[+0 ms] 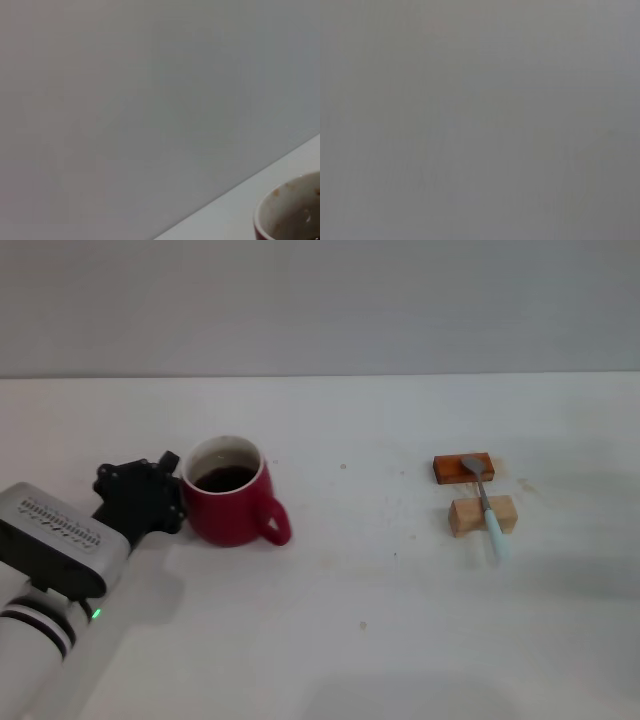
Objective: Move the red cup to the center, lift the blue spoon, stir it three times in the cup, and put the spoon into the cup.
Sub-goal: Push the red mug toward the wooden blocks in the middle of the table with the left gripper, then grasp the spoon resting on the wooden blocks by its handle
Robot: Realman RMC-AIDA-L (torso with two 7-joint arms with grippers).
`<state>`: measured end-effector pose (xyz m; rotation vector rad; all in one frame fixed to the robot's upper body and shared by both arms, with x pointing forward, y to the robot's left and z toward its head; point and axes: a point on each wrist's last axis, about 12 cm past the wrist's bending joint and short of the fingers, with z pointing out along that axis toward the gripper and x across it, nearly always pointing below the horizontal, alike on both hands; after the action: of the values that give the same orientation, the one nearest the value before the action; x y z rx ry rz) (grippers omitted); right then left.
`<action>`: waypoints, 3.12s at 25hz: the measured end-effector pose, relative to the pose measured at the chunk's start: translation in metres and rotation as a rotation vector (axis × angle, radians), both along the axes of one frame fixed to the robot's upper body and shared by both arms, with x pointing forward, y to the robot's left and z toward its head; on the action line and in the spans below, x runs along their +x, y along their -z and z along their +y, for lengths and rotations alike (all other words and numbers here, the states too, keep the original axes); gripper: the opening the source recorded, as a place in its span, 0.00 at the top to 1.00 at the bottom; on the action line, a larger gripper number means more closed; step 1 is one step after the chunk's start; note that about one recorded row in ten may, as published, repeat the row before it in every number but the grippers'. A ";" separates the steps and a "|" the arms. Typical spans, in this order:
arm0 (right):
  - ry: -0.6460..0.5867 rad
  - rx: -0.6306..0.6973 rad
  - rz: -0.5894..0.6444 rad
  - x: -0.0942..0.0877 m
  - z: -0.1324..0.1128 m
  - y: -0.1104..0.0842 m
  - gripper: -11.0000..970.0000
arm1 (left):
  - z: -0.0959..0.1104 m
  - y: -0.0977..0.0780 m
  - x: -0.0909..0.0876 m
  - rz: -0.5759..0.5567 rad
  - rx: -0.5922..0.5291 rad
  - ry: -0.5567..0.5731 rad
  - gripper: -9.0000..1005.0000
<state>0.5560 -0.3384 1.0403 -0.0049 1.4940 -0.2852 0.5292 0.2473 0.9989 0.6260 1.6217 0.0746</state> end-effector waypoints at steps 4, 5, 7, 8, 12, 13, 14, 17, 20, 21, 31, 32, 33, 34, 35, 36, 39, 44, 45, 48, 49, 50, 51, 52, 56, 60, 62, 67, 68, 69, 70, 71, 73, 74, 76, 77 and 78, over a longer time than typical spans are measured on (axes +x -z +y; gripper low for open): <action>0.000 0.000 0.000 0.000 0.000 0.000 0.28 | -0.009 0.000 -0.002 0.005 -0.009 0.033 0.97; 0.000 0.000 0.000 0.000 0.000 0.000 0.28 | -0.011 0.000 -0.002 0.007 -0.013 0.038 0.97; 0.000 0.001 -0.001 0.000 0.000 0.000 0.28 | -0.015 0.001 -0.003 0.016 -0.025 0.048 0.97; 0.000 0.001 -0.001 0.000 0.000 0.000 0.28 | -0.015 0.001 -0.003 0.016 -0.025 0.048 0.97; -0.001 0.002 -0.002 0.000 0.001 0.000 0.28 | -0.019 0.003 -0.005 0.038 -0.038 0.070 0.97; -0.001 0.002 -0.003 0.000 0.001 0.000 0.28 | -0.019 0.003 -0.005 0.038 -0.038 0.070 0.97; -0.001 0.002 -0.003 0.000 0.001 0.000 0.28 | -0.020 0.004 -0.006 0.046 -0.043 0.079 0.97; -0.002 0.003 -0.005 0.000 0.001 0.000 0.28 | -0.026 0.004 -0.009 0.056 -0.060 0.098 0.97; -0.002 0.002 -0.012 0.000 0.002 -0.001 0.28 | -0.029 0.005 -0.011 0.059 -0.064 0.109 0.97; -0.002 0.002 -0.012 0.000 0.002 -0.001 0.28 | -0.029 0.005 -0.011 0.059 -0.065 0.111 0.97; -0.001 0.004 -0.011 -0.002 0.002 0.000 0.28 | -0.036 0.005 -0.015 0.069 -0.084 0.134 0.96; -0.001 0.004 -0.011 -0.002 0.002 0.000 0.28 | -0.036 0.006 -0.015 0.073 -0.085 0.135 0.96; -0.001 0.004 -0.011 -0.002 0.002 0.000 0.28 | -0.035 0.006 -0.016 0.076 -0.087 0.131 0.96; 0.000 0.004 -0.011 -0.002 0.002 0.000 0.28 | -0.034 0.007 -0.016 0.077 -0.089 0.127 0.96; -0.001 0.004 -0.011 -0.002 0.002 0.000 0.28 | -0.033 0.007 -0.016 0.079 -0.095 0.121 0.96; 0.000 0.004 -0.011 -0.002 0.002 0.000 0.28 | -0.032 0.007 -0.016 0.082 -0.102 0.113 0.96; 0.000 0.005 -0.010 -0.003 0.002 0.001 0.28 | -0.020 0.005 -0.011 0.083 -0.158 0.032 0.96; 0.000 0.007 -0.010 -0.003 0.002 0.001 0.28 | 0.019 0.002 -0.002 0.069 -0.274 -0.213 0.96; 0.000 0.008 -0.010 -0.003 0.003 0.001 0.28 | 0.035 0.001 0.000 0.060 -0.304 -0.294 0.96; -0.001 0.010 -0.007 -0.004 0.004 0.002 0.28 | 0.049 0.000 0.001 0.049 -0.331 -0.370 0.95; -0.002 0.011 -0.006 -0.004 0.004 0.003 0.28 | 0.049 0.000 0.001 0.049 -0.331 -0.370 0.95; -0.002 0.011 -0.003 -0.005 0.005 0.004 0.28 | 0.049 0.000 0.001 0.049 -0.331 -0.370 0.95; -0.002 0.012 0.000 -0.006 0.005 0.004 0.28 | 0.075 -0.003 0.002 0.021 -0.361 -0.495 0.95; -0.002 0.014 0.004 -0.007 0.005 0.005 0.28 | 0.094 -0.007 0.002 -0.017 -0.388 -0.593 0.95; 0.000 0.034 0.008 -0.013 0.007 0.009 0.28 | 0.105 -0.010 0.001 -0.047 -0.411 -0.651 0.95; 0.007 0.083 0.000 -0.023 0.011 0.013 0.28 | 0.125 -0.021 -0.004 -0.164 -0.479 -0.767 0.95; 0.010 0.084 0.004 -0.028 0.016 0.015 0.28 | 0.124 -0.027 -0.002 -0.206 -0.473 -0.744 0.95; 0.010 0.080 0.029 -0.040 0.031 0.016 0.28 | 0.120 -0.033 0.006 -0.230 -0.504 -0.717 0.95; 0.005 0.093 0.030 -0.043 0.034 0.016 0.28 | 0.120 -0.034 0.007 -0.230 -0.508 -0.715 0.95; -0.002 0.111 0.033 -0.047 0.038 0.016 0.28 | 0.119 -0.034 0.008 -0.228 -0.513 -0.712 0.95; -0.019 0.144 0.044 -0.053 0.046 0.018 0.28 | 0.119 -0.034 0.008 -0.228 -0.513 -0.712 0.95; -0.019 0.144 0.044 -0.053 0.046 0.018 0.28 | 0.118 -0.035 0.011 -0.225 -0.512 -0.707 0.94; -0.044 0.154 0.055 -0.060 0.054 0.019 0.28 | 0.118 -0.035 0.013 -0.222 -0.506 -0.706 0.94; -0.079 0.153 0.062 -0.068 0.067 0.018 0.28 | 0.118 -0.036 0.014 -0.218 -0.503 -0.706 0.94; -0.091 0.146 0.064 -0.071 0.073 0.017 0.28 | 0.119 -0.036 0.016 -0.215 -0.498 -0.706 0.87; -0.102 0.132 0.071 -0.076 0.080 0.016 0.28 | 0.120 -0.037 0.018 -0.206 -0.493 -0.705 0.84; -0.109 0.120 0.075 -0.079 0.088 0.015 0.28 | 0.121 -0.037 0.019 -0.201 -0.490 -0.705 0.80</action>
<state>0.4766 -0.2505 1.0257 -0.0013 1.5778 -0.1081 0.5482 0.3686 1.0359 -0.3340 1.5180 0.2384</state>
